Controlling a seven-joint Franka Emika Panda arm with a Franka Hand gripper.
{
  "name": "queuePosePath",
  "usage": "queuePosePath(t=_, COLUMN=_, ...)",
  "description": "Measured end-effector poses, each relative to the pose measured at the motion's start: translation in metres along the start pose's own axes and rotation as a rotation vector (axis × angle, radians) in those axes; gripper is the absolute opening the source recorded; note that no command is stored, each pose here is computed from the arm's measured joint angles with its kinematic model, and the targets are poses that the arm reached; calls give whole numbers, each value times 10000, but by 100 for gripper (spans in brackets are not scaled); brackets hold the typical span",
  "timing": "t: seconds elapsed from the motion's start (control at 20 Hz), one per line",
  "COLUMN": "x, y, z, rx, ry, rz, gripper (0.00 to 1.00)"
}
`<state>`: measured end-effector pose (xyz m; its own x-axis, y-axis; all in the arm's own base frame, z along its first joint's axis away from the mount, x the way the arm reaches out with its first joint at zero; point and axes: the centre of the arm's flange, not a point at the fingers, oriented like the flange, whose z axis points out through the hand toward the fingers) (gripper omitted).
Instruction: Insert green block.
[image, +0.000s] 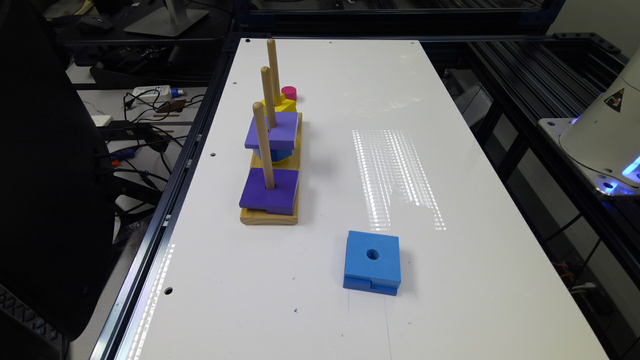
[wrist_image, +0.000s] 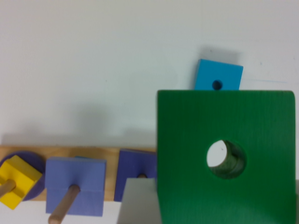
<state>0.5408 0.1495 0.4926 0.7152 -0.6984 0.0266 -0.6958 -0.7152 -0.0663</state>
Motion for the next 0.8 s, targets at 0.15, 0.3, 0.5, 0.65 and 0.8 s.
queuePosePath(t=0.15, x=19, y=-6, z=102, rx=19, ry=1, rz=4, gripper=0)
queuePosePath(t=0.3, x=43, y=-15, z=202, rx=37, ry=-5, rz=11, gripper=0)
queuePosePath(t=0.5, x=87, y=-25, z=349, rx=65, ry=-21, rz=21, gripper=0)
queuePosePath(t=0.65, x=121, y=-39, z=466, rx=80, ry=-36, rz=23, gripper=0)
queuePosePath(t=0.8, x=158, y=-60, z=583, rx=83, ry=-40, rz=13, gripper=0)
